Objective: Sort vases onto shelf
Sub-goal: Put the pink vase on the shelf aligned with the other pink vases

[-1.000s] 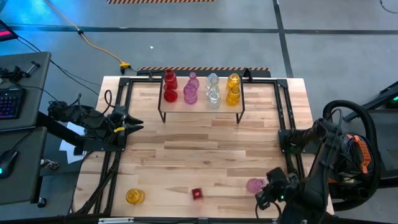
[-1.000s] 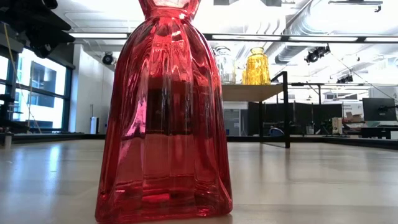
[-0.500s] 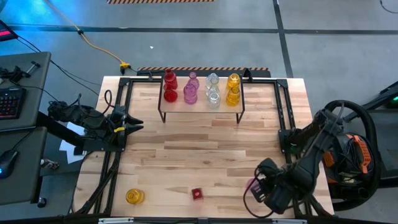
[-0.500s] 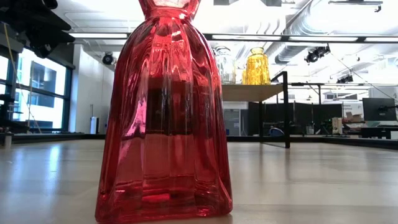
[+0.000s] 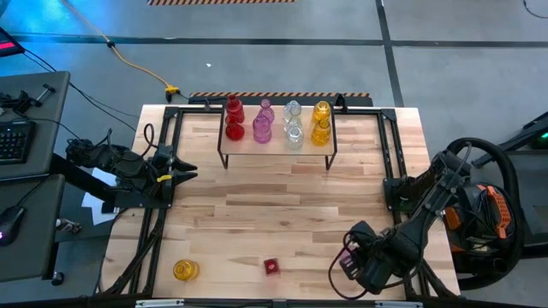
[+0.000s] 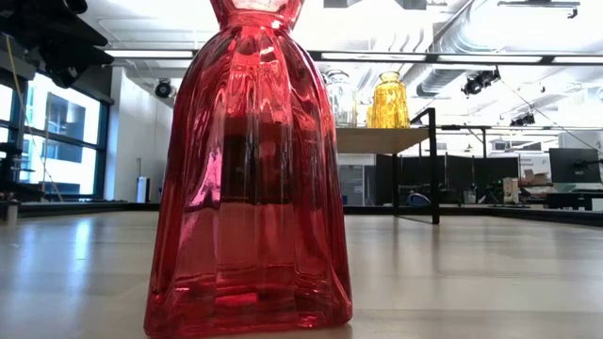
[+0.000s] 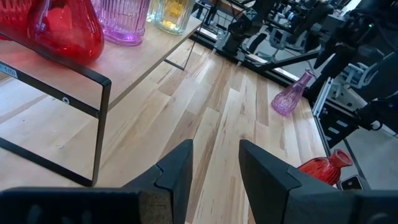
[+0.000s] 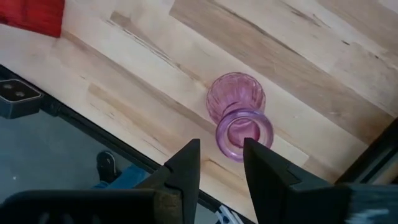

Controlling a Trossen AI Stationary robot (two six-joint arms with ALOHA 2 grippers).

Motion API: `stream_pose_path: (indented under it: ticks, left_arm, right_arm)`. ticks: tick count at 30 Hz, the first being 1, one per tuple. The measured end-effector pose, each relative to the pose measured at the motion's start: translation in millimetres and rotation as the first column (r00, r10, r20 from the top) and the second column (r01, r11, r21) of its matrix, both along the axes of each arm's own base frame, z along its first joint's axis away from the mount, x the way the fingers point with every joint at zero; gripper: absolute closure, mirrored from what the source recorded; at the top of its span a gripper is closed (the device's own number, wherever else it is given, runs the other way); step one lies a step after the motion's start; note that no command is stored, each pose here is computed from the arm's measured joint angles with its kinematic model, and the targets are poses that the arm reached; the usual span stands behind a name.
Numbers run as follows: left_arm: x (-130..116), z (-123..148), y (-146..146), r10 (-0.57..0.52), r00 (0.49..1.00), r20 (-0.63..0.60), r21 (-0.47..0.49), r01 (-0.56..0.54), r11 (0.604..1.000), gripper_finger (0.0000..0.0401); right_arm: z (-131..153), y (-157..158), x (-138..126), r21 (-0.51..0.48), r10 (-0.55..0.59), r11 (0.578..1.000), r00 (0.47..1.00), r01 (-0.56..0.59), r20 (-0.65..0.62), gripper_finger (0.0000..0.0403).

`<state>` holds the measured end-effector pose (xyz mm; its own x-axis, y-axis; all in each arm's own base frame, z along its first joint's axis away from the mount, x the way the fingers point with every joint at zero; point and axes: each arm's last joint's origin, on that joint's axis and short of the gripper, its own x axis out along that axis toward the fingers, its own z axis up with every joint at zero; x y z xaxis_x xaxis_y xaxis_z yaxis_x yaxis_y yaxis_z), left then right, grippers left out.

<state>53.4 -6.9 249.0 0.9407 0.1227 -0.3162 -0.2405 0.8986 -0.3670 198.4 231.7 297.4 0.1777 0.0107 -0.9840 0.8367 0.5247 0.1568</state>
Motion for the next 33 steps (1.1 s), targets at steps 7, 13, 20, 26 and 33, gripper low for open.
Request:
stream_pose_path:
  ticks: [7, 13, 20, 26, 33]
  left_arm:
    - [0, 0, 0, 0.000, 1.000, 0.000, 0.000, 0.000, 1.000, 0.0281]
    - [0, 0, 0, 0.000, 1.000, 0.000, 0.000, 0.000, 1.000, 0.0281]
    - [0, 0, 0, 0.000, 1.000, 0.000, 0.000, 0.000, 1.000, 0.0281]
    - [0, 0, 0, 0.000, 1.000, 0.000, 0.000, 0.000, 1.000, 0.0281]
    - [0, 0, 0, 0.000, 1.000, 0.000, 0.000, 0.000, 1.000, 0.0281]
  right_arm:
    - [0, 0, 0, -0.004, 0.000, 1.000, 1.000, 0.000, -0.004, 0.0299]
    - [-1, 0, 0, -0.001, 0.001, 1.000, 1.000, -0.001, -0.010, 0.0299]
    - [-6, 0, 5, -0.019, 0.011, 1.000, 1.000, -0.012, -0.025, 0.0299]
    - [-7, 0, 5, -0.022, 0.012, 1.000, 0.999, -0.013, -0.039, 0.0299]
    - [-15, 4, 8, -0.032, 0.014, 0.999, 0.998, -0.016, -0.067, 0.0299]
